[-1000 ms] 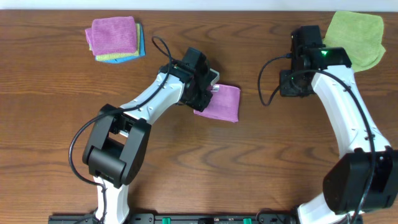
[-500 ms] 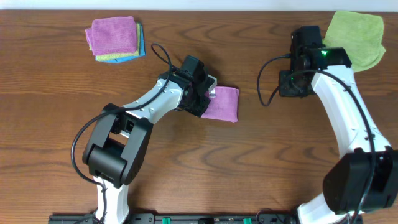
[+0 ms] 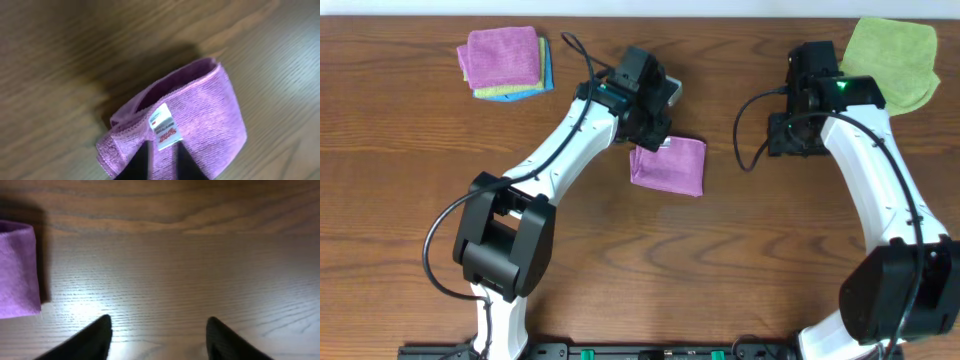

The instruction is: Fold the cloth

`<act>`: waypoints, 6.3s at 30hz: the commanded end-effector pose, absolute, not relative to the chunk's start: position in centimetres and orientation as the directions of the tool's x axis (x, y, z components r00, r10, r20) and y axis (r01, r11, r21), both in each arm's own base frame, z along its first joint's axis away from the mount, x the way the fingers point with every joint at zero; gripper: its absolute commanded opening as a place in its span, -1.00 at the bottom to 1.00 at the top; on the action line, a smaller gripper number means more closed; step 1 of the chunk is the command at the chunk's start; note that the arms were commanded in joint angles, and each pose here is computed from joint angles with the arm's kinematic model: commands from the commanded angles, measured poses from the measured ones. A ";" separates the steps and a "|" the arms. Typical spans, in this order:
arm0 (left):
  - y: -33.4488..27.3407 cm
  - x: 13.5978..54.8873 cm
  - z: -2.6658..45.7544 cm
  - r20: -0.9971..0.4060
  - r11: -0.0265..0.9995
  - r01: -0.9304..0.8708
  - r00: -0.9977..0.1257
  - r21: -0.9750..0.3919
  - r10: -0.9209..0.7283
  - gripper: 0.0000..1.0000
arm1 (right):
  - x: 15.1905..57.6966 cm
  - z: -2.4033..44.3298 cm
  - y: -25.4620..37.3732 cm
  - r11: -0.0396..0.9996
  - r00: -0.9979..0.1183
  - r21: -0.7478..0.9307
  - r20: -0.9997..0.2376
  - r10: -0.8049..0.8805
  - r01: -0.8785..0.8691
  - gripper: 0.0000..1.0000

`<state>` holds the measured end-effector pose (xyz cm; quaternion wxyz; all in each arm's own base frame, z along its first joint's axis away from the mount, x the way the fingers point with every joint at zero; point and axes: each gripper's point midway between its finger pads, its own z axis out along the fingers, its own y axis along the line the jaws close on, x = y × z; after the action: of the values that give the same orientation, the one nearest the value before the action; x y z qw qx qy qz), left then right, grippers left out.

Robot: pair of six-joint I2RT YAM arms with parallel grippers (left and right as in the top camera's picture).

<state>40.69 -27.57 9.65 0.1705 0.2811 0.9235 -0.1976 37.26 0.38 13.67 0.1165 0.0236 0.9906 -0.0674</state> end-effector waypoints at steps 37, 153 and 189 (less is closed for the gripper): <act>-19.3 40.6 10.1 -0.306 0.825 0.385 -0.912 -0.414 0.272 0.91 | 16.5 24.1 -3.5 0.857 -0.425 0.304 -0.768 0.479 0.416 0.99; -27.3 36.6 0.1 -0.062 0.567 0.064 -0.998 -0.821 0.023 -0.88 | 16.0 23.4 -3.3 0.857 -0.456 0.295 -0.748 0.482 0.422 0.99; -21.1 47.0 10.2 -0.337 0.621 0.265 -0.942 -0.738 0.003 -0.88 | 16.0 23.4 -3.3 0.857 -0.456 0.295 -0.748 0.482 0.422 0.98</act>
<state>45.20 -21.64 8.51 0.0955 0.0181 0.8796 -0.4657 16.04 -3.17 23.60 0.4512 0.2546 0.8547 0.0338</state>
